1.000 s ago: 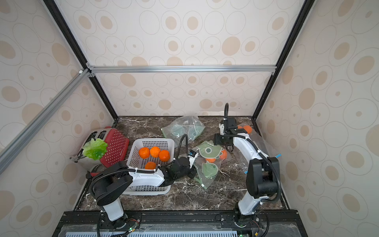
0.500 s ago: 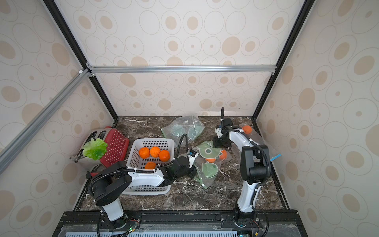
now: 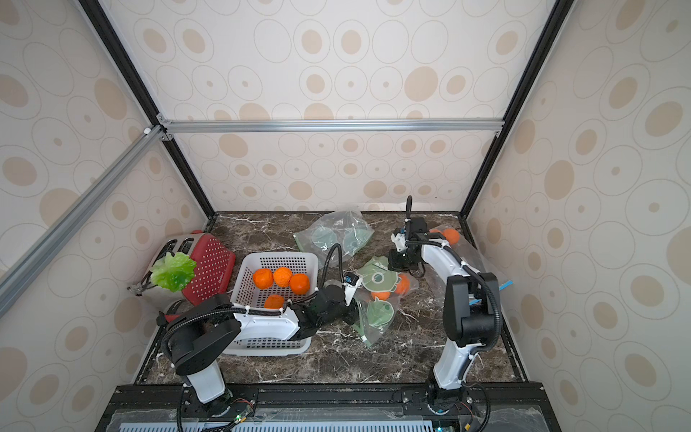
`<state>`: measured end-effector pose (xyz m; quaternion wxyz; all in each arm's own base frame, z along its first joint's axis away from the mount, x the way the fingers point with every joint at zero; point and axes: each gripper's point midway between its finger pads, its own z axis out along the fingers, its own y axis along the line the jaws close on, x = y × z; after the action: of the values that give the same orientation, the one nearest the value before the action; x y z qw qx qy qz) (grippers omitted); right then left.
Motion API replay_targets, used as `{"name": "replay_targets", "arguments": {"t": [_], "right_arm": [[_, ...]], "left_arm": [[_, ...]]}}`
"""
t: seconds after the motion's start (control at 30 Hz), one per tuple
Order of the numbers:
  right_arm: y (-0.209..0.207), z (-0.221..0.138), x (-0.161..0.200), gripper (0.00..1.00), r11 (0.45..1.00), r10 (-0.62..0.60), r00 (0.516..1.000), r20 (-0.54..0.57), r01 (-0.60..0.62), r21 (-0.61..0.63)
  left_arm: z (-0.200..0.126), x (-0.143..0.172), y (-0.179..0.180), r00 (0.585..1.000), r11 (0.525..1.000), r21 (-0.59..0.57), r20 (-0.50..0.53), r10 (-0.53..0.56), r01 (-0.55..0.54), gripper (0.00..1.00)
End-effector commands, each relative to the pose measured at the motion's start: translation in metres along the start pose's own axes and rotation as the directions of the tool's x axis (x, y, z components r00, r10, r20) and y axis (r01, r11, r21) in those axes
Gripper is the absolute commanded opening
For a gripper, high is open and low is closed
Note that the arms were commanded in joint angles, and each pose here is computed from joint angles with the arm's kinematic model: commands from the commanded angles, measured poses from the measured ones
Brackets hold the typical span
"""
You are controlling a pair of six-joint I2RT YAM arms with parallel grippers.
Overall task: Open the zip-top bag and take out the orange
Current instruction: Adjust the zipper food storage bag at the center of the board.
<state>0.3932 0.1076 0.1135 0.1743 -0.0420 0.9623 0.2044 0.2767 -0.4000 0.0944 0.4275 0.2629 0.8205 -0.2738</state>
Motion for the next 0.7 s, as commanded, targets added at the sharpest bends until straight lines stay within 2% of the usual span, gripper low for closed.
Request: {"name": "replay_targets", "arguments": {"t": [0.0, 0.07, 0.23, 0.4, 0.53, 0.6, 0.67], "right_arm": [[0.023, -0.028, -0.002, 0.00, 0.997, 0.027, 0.997, 0.070, -0.022, -0.080], [0.029, -0.038, 0.000, 0.00, 0.995, 0.025, 0.994, 0.105, -0.016, -0.095], [0.023, -0.061, 0.001, 0.00, 0.999, 0.026, 0.980, 0.198, -0.022, -0.025], [0.033, -0.074, 0.008, 0.00, 0.998, 0.042, 0.973, 0.228, -0.031, -0.053], [0.027, -0.077, 0.013, 0.00, 1.000, 0.015, 0.966, 0.257, -0.018, 0.010], [0.036, -0.081, 0.016, 0.00, 1.000, 0.011, 0.968, 0.251, -0.004, -0.028], [0.049, -0.088, 0.014, 0.00, 0.995, -0.004, 0.956, 0.294, 0.032, -0.091]], "left_arm": [[0.005, -0.001, 0.002, 0.999, 1.000, 0.006, 0.037, 0.020, -0.020, 0.54], [0.008, 0.002, 0.003, 0.999, 1.000, 0.012, 0.050, 0.020, -0.021, 0.55], [0.012, 0.021, 0.007, 0.999, 1.000, 0.016, 0.035, 0.017, -0.018, 0.57], [0.017, 0.040, 0.014, 1.000, 1.000, 0.002, 0.007, 0.023, -0.023, 0.61], [0.026, 0.049, 0.016, 0.999, 1.000, -0.006, -0.008, 0.031, -0.031, 0.62], [0.030, 0.051, 0.016, 0.999, 0.999, -0.006, -0.013, 0.033, -0.033, 0.62], [0.033, 0.053, 0.018, 0.999, 0.999, -0.013, -0.020, 0.033, -0.034, 0.62]]}}
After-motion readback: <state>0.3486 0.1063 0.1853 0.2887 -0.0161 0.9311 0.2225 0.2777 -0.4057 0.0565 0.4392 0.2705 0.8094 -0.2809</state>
